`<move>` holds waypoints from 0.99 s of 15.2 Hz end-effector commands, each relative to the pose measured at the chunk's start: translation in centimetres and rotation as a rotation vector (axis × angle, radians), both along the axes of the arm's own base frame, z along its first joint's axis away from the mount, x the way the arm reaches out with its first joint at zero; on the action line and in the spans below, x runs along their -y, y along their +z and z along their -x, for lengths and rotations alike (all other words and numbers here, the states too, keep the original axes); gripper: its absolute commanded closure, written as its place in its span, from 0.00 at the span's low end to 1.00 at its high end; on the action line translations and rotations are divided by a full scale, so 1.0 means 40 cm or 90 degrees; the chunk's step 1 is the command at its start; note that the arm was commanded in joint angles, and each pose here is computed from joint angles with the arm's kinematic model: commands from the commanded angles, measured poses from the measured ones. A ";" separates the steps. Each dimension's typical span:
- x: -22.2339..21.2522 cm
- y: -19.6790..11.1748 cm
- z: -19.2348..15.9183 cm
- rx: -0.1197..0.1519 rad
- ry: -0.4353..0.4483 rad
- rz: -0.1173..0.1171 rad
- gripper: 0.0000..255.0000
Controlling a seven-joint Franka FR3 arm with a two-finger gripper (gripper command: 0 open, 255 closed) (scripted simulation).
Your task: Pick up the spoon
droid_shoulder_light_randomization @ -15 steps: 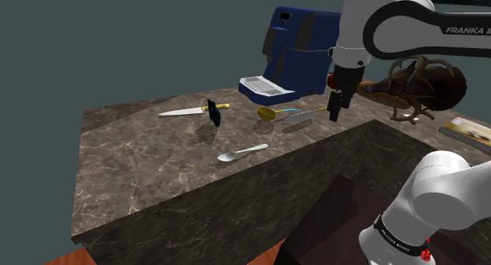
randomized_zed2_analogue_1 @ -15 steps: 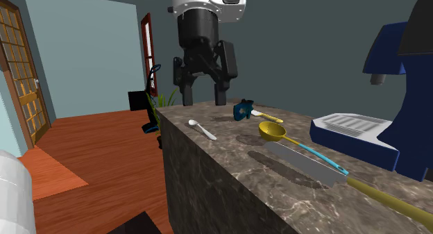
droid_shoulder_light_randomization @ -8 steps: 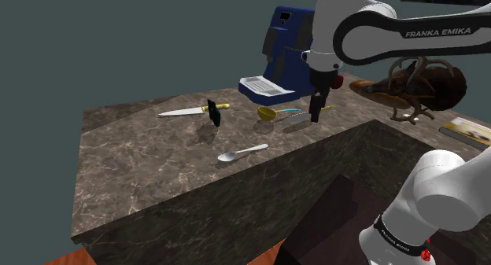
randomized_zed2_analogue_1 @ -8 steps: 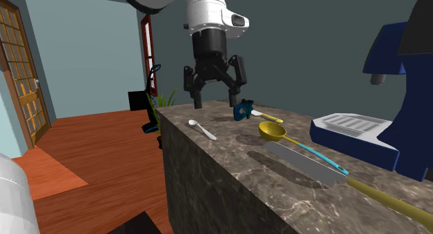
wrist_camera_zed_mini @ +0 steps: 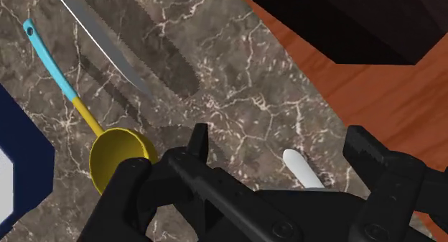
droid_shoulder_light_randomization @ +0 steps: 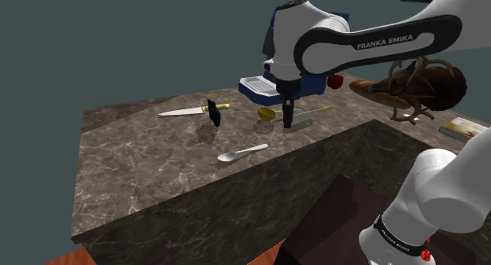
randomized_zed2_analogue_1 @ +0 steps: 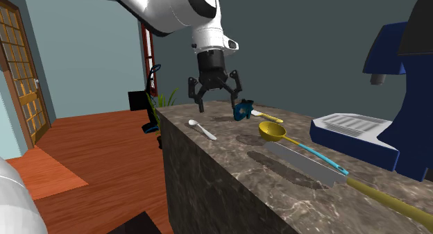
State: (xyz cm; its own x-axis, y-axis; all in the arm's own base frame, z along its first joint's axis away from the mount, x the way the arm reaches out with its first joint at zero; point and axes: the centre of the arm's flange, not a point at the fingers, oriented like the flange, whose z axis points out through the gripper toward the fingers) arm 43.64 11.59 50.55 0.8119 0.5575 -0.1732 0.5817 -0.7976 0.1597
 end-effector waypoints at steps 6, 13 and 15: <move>-0.202 -0.100 -0.092 -0.025 0.204 0.005 0.00; -0.321 -0.190 -0.113 -0.039 0.318 0.008 0.00; -0.321 -0.217 -0.113 -0.039 0.318 0.008 0.00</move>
